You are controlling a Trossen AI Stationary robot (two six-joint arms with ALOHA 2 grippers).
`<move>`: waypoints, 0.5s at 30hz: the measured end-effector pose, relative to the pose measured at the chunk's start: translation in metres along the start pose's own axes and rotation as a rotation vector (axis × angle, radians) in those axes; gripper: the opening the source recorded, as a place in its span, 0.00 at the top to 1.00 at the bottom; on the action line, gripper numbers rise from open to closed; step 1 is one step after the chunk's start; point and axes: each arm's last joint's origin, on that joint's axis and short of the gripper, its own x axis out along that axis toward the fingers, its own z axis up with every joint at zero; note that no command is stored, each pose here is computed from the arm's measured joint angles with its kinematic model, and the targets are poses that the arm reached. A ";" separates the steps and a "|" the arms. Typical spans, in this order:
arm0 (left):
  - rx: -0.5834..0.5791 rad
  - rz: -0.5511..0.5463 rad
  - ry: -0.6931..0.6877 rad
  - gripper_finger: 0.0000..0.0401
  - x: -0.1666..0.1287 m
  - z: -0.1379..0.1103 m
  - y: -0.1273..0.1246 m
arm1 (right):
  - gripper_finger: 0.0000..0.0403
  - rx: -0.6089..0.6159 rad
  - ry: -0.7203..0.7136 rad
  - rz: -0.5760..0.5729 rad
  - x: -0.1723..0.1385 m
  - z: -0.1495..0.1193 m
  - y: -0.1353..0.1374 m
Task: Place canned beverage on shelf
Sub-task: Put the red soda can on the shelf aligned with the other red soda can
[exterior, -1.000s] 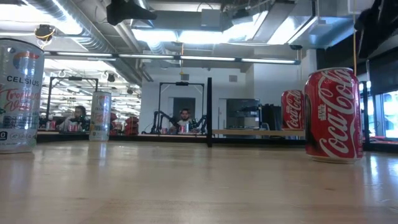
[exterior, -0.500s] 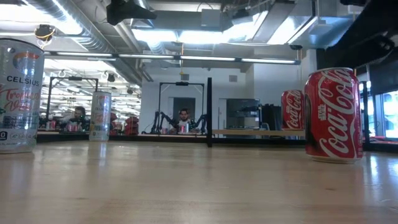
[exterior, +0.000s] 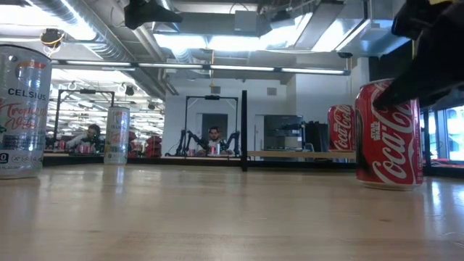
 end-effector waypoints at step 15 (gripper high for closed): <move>0.054 -0.016 0.012 0.02 0.000 0.000 0.000 | 0.33 0.099 0.097 -0.047 -0.005 0.037 -0.010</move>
